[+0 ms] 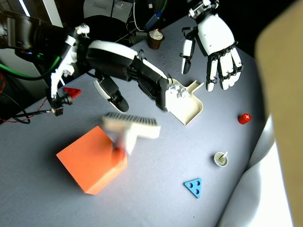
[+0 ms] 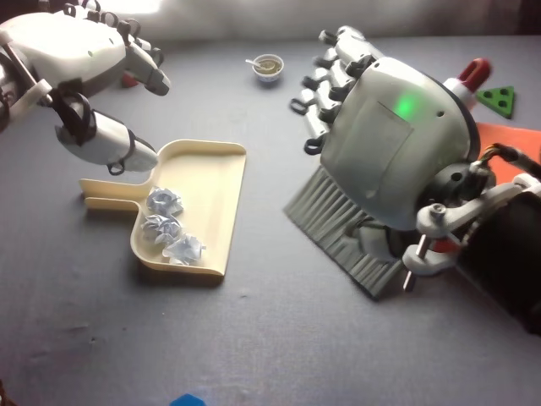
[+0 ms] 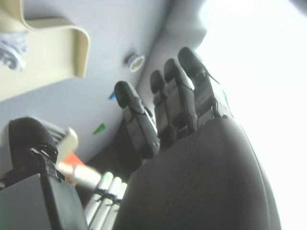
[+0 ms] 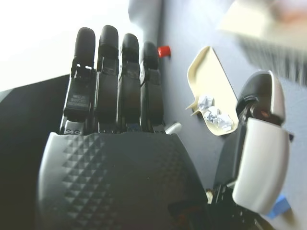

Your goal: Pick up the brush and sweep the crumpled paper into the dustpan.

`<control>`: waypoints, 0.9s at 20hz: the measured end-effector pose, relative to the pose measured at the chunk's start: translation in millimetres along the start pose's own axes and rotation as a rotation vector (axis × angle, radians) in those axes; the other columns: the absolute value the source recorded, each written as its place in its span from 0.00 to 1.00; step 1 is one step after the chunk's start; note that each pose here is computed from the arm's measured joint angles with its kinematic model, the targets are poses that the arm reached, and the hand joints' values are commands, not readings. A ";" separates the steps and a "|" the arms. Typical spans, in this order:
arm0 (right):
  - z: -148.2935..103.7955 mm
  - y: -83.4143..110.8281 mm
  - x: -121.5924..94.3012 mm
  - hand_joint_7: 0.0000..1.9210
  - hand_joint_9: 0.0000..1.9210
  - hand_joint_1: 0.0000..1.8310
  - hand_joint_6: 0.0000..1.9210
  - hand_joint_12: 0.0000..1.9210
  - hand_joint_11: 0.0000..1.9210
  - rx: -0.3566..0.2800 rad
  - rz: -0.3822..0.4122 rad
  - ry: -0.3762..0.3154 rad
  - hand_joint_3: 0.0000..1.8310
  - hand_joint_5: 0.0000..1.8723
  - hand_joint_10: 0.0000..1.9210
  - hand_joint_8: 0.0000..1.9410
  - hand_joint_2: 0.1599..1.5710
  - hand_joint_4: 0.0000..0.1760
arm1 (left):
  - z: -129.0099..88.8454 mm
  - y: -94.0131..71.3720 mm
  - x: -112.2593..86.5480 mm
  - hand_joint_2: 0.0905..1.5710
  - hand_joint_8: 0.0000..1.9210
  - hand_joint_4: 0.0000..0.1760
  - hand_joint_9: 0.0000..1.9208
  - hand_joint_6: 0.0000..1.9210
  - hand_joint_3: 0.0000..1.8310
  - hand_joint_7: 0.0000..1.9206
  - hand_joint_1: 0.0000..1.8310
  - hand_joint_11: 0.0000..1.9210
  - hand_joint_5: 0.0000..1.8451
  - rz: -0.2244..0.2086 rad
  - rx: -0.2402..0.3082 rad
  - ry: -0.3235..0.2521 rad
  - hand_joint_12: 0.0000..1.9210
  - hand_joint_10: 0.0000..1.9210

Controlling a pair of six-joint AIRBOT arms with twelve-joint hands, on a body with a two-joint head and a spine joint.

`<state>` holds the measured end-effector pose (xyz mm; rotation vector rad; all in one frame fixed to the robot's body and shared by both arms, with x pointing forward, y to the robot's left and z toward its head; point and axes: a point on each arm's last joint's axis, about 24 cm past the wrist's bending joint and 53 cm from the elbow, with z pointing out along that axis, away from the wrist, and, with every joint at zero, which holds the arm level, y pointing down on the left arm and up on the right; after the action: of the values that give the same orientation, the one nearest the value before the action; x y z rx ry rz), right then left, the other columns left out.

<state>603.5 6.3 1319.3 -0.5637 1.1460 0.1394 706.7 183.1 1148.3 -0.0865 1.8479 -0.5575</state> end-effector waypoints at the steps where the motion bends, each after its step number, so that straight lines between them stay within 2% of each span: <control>1: -1.4 3.8 -4.1 0.16 0.15 0.06 0.00 0.06 0.15 -0.023 0.030 -0.004 0.00 0.14 0.00 0.00 0.49 0.00 | -0.7 -3.4 4.0 0.60 0.00 0.37 0.15 0.00 0.00 0.19 0.43 0.00 0.36 -0.007 0.007 0.012 0.37 0.00; 2: -2.7 8.8 -9.8 0.16 0.15 0.04 0.00 0.06 0.14 -0.047 0.038 -0.016 0.00 0.14 0.00 0.00 0.49 0.00 | -1.3 -6.7 7.2 0.61 0.00 0.33 0.15 0.00 0.00 0.18 0.42 0.00 0.36 -0.009 0.013 0.021 0.37 0.00; 3: -4.9 17.9 -16.3 0.15 0.14 0.03 0.00 0.05 0.13 -0.080 0.044 -0.028 0.00 0.13 0.00 0.00 0.50 0.00 | -2.0 -11.2 10.0 0.61 0.00 0.34 0.15 0.00 0.00 0.18 0.42 0.00 0.36 -0.007 0.024 0.029 0.37 0.00; 6: -10.0 26.7 -17.2 0.15 0.15 0.01 0.00 0.03 0.15 -0.130 0.091 -0.019 0.00 0.13 0.00 0.00 0.52 0.00 | -3.0 -14.6 6.8 0.62 0.00 0.43 0.16 0.00 0.00 0.19 0.40 0.00 0.35 -0.007 0.032 0.025 0.37 0.00; 8: -15.5 12.8 -11.4 0.16 0.16 0.03 0.00 0.03 0.16 -0.126 0.172 0.007 0.00 0.14 0.00 0.00 0.53 0.00 | -3.0 -14.8 8.0 0.62 0.00 0.41 0.16 0.00 0.00 0.19 0.40 0.00 0.35 -0.006 0.033 0.030 0.38 0.00; 10: -21.0 2.7 -8.7 0.18 0.17 0.04 0.00 0.03 0.17 -0.132 0.221 0.019 0.00 0.15 0.00 0.00 0.54 0.00 | -2.9 -16.2 7.8 0.63 0.00 0.47 0.16 0.00 0.01 0.18 0.37 0.00 0.32 -0.004 0.038 0.032 0.37 0.00; 11: -28.3 -4.9 -9.7 0.16 0.16 0.04 0.00 0.02 0.16 -0.155 0.299 0.021 0.00 0.14 0.00 0.00 0.55 0.00 | -2.6 -18.3 6.7 0.63 0.00 0.45 0.17 0.00 0.01 0.18 0.37 0.00 0.32 -0.005 0.043 0.032 0.37 0.00; 12: -32.7 -7.5 -10.0 0.19 0.18 0.05 0.00 0.02 0.18 -0.175 0.344 0.026 0.00 0.16 0.00 0.00 0.55 0.00 | -2.6 -18.9 6.5 0.63 0.00 0.45 0.17 0.00 0.00 0.19 0.38 0.00 0.32 0.001 0.046 0.031 0.37 0.00; 13: -38.3 -8.9 -8.0 0.18 0.17 0.04 0.00 0.02 0.17 -0.204 0.393 0.043 0.00 0.16 0.00 0.00 0.56 0.00 | -2.7 -19.1 7.2 0.62 0.00 0.42 0.18 0.00 0.00 0.19 0.38 0.00 0.33 0.001 0.046 0.034 0.37 0.00; 15: -51.7 -14.8 9.5 0.19 0.18 0.04 0.01 0.02 0.19 -0.235 0.511 0.142 0.00 0.17 0.01 0.01 0.55 0.00 | -3.5 -18.9 9.1 0.62 0.00 0.40 0.17 0.00 0.00 0.19 0.40 0.01 0.32 0.001 0.048 0.044 0.38 0.00; 16: -57.3 -18.8 17.0 0.18 0.18 0.04 0.00 0.02 0.18 -0.242 0.587 0.197 0.00 0.16 0.00 0.00 0.56 0.00 | -4.6 -17.3 7.4 0.63 0.00 0.44 0.17 0.00 0.00 0.19 0.38 0.01 0.31 0.004 0.045 0.041 0.38 0.00; 17: -60.5 -23.8 19.5 0.18 0.18 0.06 0.00 0.02 0.19 -0.238 0.625 0.220 0.00 0.17 0.00 0.00 0.55 0.00 | -4.5 -17.0 6.7 0.63 0.00 0.45 0.17 0.00 0.00 0.19 0.38 0.01 0.30 0.006 0.045 0.039 0.38 0.00; 18: -62.3 -28.5 19.9 0.18 0.18 0.06 0.00 0.02 0.19 -0.231 0.628 0.224 0.00 0.17 0.00 0.00 0.55 0.00 | -4.6 -17.2 6.7 0.63 0.00 0.43 0.17 0.00 0.00 0.18 0.38 0.01 0.30 0.006 0.045 0.038 0.37 0.00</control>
<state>571.7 -52.1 1293.5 -0.4101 1.5099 0.7726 696.5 167.2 1150.6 -0.0407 1.8713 -0.6000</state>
